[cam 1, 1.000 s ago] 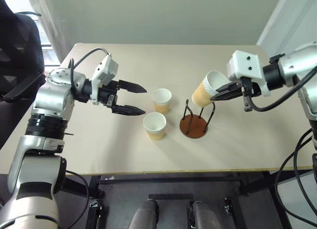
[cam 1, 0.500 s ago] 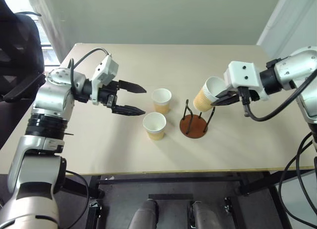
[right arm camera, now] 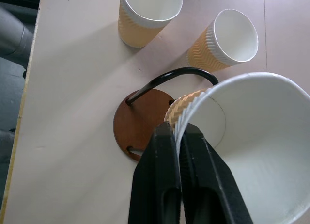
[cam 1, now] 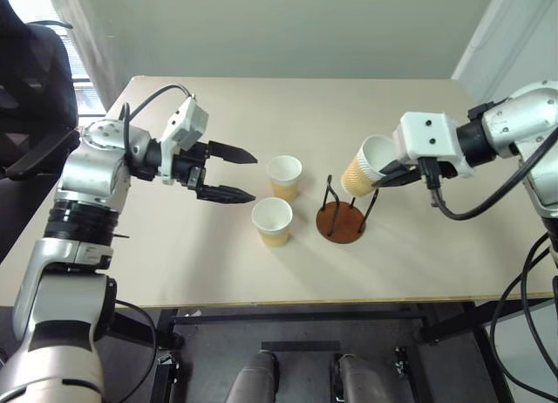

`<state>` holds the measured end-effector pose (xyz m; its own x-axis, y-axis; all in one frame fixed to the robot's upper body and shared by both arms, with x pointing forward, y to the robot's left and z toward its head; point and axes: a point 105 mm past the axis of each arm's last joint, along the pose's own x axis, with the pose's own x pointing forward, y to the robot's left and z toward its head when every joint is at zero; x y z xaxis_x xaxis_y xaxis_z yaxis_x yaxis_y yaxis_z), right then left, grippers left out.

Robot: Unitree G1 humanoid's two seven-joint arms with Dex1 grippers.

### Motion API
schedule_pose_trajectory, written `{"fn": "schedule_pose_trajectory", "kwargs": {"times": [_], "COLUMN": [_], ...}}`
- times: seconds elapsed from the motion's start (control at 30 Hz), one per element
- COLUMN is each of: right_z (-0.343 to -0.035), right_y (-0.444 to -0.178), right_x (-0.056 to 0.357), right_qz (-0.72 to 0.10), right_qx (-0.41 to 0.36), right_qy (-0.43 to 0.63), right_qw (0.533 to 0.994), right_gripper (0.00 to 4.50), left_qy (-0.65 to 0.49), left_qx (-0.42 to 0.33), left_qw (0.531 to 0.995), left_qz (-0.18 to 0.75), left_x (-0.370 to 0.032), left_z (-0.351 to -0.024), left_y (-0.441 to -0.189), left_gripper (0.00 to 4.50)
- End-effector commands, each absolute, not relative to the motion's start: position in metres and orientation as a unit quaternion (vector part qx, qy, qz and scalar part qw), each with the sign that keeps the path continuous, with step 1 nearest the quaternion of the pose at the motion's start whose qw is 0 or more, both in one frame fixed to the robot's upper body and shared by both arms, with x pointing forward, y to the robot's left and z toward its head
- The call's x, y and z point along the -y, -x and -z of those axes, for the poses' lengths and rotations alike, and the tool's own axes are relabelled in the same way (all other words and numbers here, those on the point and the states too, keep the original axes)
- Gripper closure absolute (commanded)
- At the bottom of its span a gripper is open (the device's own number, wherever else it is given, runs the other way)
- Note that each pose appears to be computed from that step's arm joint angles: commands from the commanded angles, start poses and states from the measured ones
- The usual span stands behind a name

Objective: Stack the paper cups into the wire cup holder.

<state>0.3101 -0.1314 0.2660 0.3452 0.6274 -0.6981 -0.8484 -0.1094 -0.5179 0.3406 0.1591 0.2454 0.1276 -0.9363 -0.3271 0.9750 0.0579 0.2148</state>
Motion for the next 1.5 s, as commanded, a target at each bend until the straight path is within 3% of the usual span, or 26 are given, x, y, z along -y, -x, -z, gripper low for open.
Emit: {"fn": "schedule_pose_trajectory", "kwargs": {"times": [0.03,0.23,0.43,0.6,0.7,0.83,1.0,1.2,1.5], "right_z": [-0.274,-0.283,-0.292,-0.305,-0.306,-0.3,-0.295,-0.295,-0.287], "right_y": [-0.305,-0.312,-0.32,-0.324,-0.323,-0.319,-0.315,-0.313,-0.31], "right_x": [0.127,0.122,0.124,0.145,0.152,0.16,0.166,0.168,0.171], "right_qz": [-0.563,-0.545,-0.525,-0.504,-0.5,-0.497,-0.501,-0.517,-0.525], "right_qx": [-0.097,-0.074,-0.061,-0.064,-0.068,-0.082,-0.096,-0.07,-0.091], "right_qy": [0.494,0.483,0.449,0.338,0.302,0.272,0.241,0.227,0.228], "right_qw": [0.655,0.682,0.72,0.792,0.809,0.82,0.826,0.823,0.815], "right_gripper": [3.25,1.17,1.17,1.17,1.17,1.17,1.17,1.17,1.17], "left_qy": [-0.208,-0.208,-0.204,-0.227,-0.267,-0.39,-0.547,-0.584,-0.655], "left_qx": [-0.033,-0.031,-0.017,0.016,0.028,0.008,-0.014,-0.025,-0.013], "left_qw": [0.717,0.718,0.73,0.76,0.758,0.727,0.653,0.602,0.549], "left_qz": [0.665,0.664,0.652,0.608,0.594,0.565,0.523,0.544,0.52], "left_x": [-0.162,-0.162,-0.16,-0.167,-0.17,-0.174,-0.176,-0.165,-0.146], "left_z": [-0.258,-0.259,-0.265,-0.288,-0.297,-0.296,-0.291,-0.281,-0.272], "left_y": [-0.336,-0.337,-0.343,-0.359,-0.363,-0.372,-0.385,-0.386,-0.399], "left_gripper": [0.0,0.0,0.0,0.0,0.0,0.0,0.0,0.0,0.0]}}
